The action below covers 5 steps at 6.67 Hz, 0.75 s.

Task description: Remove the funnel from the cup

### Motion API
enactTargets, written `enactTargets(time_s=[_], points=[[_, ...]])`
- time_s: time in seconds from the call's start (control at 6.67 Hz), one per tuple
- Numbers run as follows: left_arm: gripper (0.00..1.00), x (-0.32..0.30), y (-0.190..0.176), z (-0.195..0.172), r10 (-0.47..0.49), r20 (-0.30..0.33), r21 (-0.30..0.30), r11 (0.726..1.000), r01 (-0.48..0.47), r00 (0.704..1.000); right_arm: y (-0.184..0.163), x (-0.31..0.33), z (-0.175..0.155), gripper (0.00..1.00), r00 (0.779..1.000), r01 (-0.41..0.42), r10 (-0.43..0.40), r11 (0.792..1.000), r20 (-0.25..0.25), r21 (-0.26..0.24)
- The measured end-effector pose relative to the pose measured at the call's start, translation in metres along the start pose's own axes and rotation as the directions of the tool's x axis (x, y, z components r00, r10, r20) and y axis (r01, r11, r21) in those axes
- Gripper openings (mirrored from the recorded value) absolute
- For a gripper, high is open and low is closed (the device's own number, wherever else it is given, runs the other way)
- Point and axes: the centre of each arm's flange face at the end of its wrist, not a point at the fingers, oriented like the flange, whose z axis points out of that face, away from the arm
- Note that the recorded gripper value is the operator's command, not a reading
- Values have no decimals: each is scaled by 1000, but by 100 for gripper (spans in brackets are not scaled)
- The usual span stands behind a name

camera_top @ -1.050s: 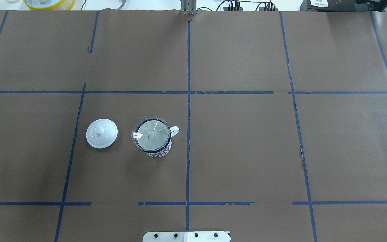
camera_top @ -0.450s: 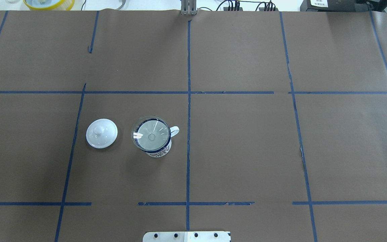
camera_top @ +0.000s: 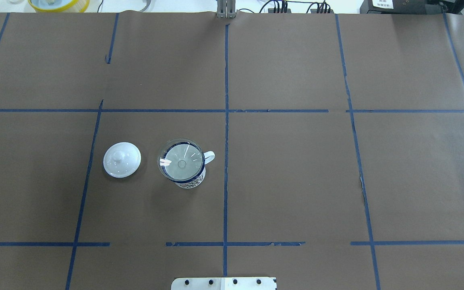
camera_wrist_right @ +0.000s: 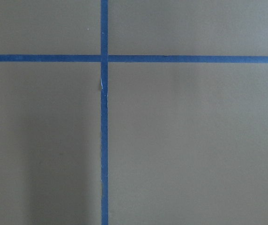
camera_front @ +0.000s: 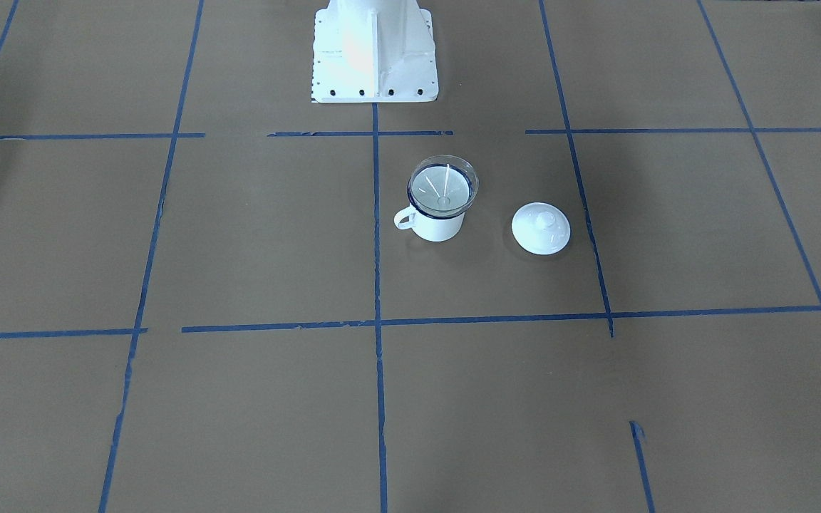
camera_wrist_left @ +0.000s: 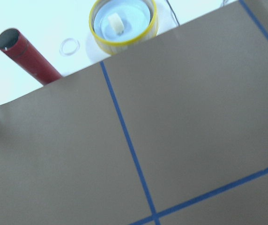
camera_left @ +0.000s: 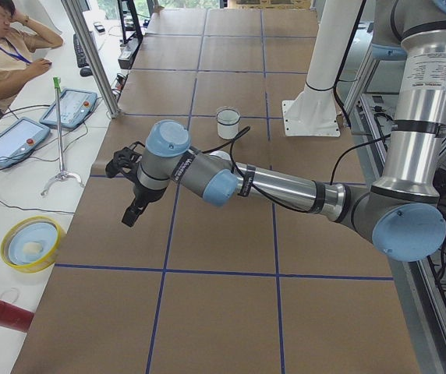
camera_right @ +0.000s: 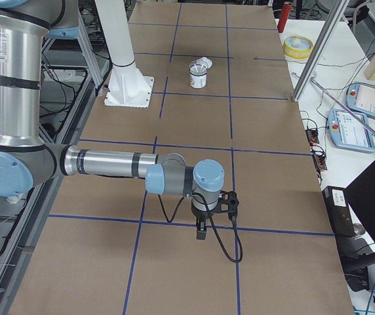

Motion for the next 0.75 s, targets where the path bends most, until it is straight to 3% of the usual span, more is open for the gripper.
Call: enactTargets(time_s=[0.15,0.3,0.45,0.6,0.75], points=[[100,43,-17,8,-69,-75,3,998,70,995,0,0,0,100,1000,0,0,1000,0,0],[100,101,-29,26,-76,-147,-26,997,73,986,0,0,0,100,1000,0,0,1000,0,0],[100,172,-33,49,-123,-216,-88,990,106,969,0,0,0,100,1000,0,0,1000,0,0],[100,248,-35,68,-242,-260,-175,964,201,935,0,0,0,100,1000,0,0,1000,0,0],[100,323,-38,82,-362,-260,-258,919,297,895,0,0,0,100,1000,0,0,1000,0,0]])
